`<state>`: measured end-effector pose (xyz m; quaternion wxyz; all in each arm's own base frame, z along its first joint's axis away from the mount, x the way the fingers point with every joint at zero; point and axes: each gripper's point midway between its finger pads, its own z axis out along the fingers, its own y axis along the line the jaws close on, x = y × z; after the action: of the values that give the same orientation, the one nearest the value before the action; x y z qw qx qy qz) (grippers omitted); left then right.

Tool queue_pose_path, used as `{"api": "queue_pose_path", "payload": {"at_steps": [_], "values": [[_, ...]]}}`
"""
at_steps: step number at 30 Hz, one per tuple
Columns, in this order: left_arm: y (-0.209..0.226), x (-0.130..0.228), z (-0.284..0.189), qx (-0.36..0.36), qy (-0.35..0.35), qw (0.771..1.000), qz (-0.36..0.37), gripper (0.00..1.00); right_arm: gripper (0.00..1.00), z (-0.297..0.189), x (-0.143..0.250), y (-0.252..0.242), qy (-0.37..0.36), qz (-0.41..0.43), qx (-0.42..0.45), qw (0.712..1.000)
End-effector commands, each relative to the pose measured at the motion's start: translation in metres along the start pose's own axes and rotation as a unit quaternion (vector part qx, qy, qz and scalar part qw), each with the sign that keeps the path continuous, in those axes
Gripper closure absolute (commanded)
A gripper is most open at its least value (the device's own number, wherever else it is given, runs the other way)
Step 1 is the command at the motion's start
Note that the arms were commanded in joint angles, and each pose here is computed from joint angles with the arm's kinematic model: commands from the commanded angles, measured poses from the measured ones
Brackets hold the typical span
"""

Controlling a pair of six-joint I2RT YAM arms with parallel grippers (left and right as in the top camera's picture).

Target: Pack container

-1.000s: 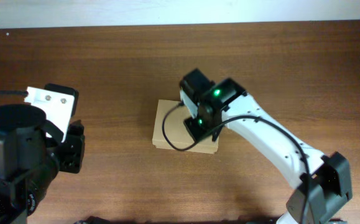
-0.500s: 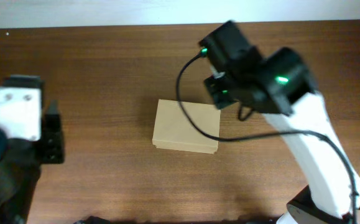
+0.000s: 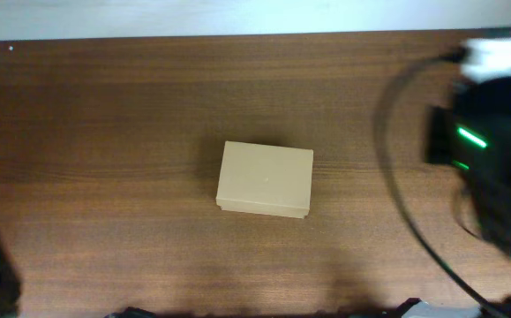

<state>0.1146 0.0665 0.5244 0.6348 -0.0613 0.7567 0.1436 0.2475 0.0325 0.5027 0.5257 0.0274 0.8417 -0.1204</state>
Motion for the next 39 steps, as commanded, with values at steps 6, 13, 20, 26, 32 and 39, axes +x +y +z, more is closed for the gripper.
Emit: {"api": "queue_pose_path", "payload": {"at_steps": [6, 13, 20, 26, 32, 39], "values": [[0.066, 0.038, -0.064, -0.090, -0.023, 0.993, -0.068, 0.21, 0.87, -0.089, 0.008, -0.136, -0.125, 0.159, 0.089, 0.975], [0.094, 0.061, -0.119, -0.159, -0.062, 0.978, -0.117, 0.06, 0.87, -0.133, 0.052, -0.205, -0.148, 0.228, 0.213, 0.939], [0.108, 0.113, -0.151, -0.241, -0.067, 0.956, -0.154, 0.00, 0.83, -0.164, 0.123, -0.230, -0.141, 0.272, 0.300, 0.903], [0.105, 0.164, -0.145, -0.269, -0.031, 0.949, -0.163, 0.01, 0.69, -0.152, 0.170, -0.220, -0.106, 0.234, 0.282, 0.925], [0.096, 0.199, -0.129, -0.275, 0.018, 0.944, -0.182, 0.00, 0.52, -0.135, 0.198, -0.210, -0.077, 0.209, 0.275, 0.935], [0.091, 0.206, -0.117, -0.278, 0.040, 0.945, -0.170, 0.00, 0.01, -0.126, 0.202, -0.203, -0.066, 0.205, 0.267, 0.939]]}}
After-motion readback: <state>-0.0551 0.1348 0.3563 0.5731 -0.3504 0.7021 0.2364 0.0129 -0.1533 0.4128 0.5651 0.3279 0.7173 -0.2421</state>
